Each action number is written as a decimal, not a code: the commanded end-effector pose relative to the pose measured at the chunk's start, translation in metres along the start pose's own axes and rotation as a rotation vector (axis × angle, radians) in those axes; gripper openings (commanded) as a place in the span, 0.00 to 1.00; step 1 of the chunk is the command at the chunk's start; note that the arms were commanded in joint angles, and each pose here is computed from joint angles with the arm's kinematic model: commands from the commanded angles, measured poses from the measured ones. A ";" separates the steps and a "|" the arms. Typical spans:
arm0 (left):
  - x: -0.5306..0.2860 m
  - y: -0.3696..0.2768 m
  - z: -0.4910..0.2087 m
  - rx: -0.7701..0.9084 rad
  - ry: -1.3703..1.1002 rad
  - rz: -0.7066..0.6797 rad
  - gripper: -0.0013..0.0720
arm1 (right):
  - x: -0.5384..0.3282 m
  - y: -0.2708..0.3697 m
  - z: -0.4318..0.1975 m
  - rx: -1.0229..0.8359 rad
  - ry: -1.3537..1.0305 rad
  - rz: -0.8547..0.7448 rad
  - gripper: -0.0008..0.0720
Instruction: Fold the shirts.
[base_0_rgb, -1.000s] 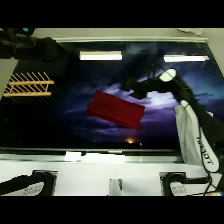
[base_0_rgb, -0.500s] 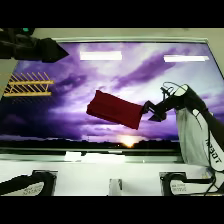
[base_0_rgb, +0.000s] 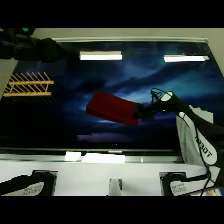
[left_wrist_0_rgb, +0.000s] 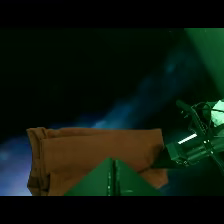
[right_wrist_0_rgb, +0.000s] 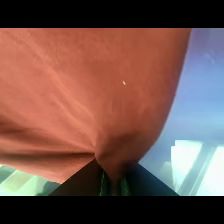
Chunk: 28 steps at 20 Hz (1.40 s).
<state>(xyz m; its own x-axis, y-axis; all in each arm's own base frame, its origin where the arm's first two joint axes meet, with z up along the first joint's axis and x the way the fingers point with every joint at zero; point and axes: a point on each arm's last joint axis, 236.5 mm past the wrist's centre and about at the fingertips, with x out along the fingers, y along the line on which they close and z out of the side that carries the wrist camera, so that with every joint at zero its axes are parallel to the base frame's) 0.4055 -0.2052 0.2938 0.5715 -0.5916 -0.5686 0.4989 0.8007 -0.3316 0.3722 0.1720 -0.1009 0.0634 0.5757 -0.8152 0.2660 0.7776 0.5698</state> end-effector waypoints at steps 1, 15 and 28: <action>0.000 0.000 0.000 0.001 -0.001 0.000 0.06 | -0.019 0.021 0.016 -0.148 -0.053 0.003 0.04; 0.005 0.002 -0.002 0.019 0.010 0.002 0.06 | -0.368 -0.101 0.051 0.189 -0.514 -0.127 0.04; 0.011 -0.012 -0.006 0.071 0.024 -0.024 0.06 | -0.404 -0.165 -0.039 0.479 -0.452 -0.313 0.04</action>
<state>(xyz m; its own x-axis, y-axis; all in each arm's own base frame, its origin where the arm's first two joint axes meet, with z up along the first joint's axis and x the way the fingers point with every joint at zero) 0.4028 -0.2184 0.2878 0.5469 -0.6048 -0.5788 0.5516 0.7805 -0.2944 0.3025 -0.1673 0.1554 0.4252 0.1477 -0.8930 0.6346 0.6548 0.4105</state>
